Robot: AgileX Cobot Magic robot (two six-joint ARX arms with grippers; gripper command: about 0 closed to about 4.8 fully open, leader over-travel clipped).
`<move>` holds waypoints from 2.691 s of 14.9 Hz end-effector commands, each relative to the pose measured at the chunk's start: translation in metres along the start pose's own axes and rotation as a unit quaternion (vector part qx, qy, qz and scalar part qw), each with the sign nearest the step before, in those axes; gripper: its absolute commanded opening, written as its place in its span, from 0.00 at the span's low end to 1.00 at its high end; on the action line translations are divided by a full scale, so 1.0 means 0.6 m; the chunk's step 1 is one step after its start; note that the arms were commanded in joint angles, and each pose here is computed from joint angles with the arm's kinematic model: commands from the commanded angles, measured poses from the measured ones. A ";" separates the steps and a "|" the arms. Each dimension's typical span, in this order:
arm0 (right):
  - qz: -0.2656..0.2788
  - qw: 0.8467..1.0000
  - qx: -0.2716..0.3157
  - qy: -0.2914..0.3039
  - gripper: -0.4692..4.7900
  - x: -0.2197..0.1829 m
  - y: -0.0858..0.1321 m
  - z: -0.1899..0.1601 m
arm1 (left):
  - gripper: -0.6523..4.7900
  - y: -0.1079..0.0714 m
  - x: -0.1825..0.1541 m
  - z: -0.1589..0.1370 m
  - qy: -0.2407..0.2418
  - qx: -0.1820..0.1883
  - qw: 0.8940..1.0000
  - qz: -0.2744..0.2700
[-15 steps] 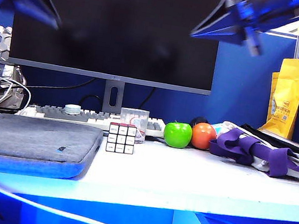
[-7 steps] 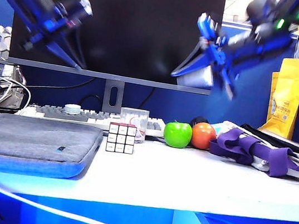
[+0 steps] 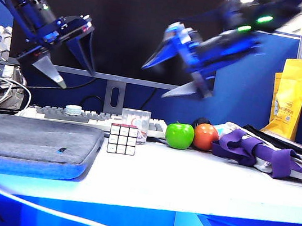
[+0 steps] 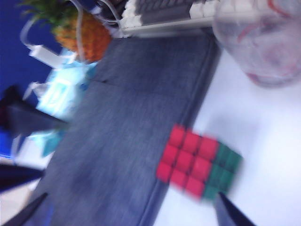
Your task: Rotate the Rubik's Cube so that its red face is facing towards you.
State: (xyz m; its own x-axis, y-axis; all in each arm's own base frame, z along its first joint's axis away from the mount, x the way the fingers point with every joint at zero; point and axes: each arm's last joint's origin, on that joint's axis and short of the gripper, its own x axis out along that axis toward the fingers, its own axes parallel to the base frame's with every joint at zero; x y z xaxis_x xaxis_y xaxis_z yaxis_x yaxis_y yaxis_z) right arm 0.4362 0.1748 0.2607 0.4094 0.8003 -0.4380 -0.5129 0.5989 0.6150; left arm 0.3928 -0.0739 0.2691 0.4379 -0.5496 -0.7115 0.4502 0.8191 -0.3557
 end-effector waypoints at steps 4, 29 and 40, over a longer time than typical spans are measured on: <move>-0.130 0.987 -0.039 0.085 1.00 0.084 -0.027 0.001 | 1.00 -0.021 -0.076 0.000 0.011 0.065 0.987 0.149; -0.211 0.971 -0.094 0.068 0.92 0.214 0.005 -0.024 | 1.00 -0.040 -0.100 -0.021 0.043 0.067 0.997 0.020; -0.229 0.961 -0.114 0.110 0.15 0.222 -0.012 -0.044 | 1.00 -0.040 -0.100 -0.021 0.041 0.061 0.997 0.011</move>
State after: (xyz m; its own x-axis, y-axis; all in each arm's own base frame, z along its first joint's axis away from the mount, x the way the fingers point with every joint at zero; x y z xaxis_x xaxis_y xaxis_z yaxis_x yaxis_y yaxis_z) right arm 0.4743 0.2770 0.1803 0.4676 0.4221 -0.7767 -0.4676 0.8637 0.1879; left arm 0.3459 -0.0586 0.3111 0.3811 -0.5053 -0.7742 0.5299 0.8056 -0.2649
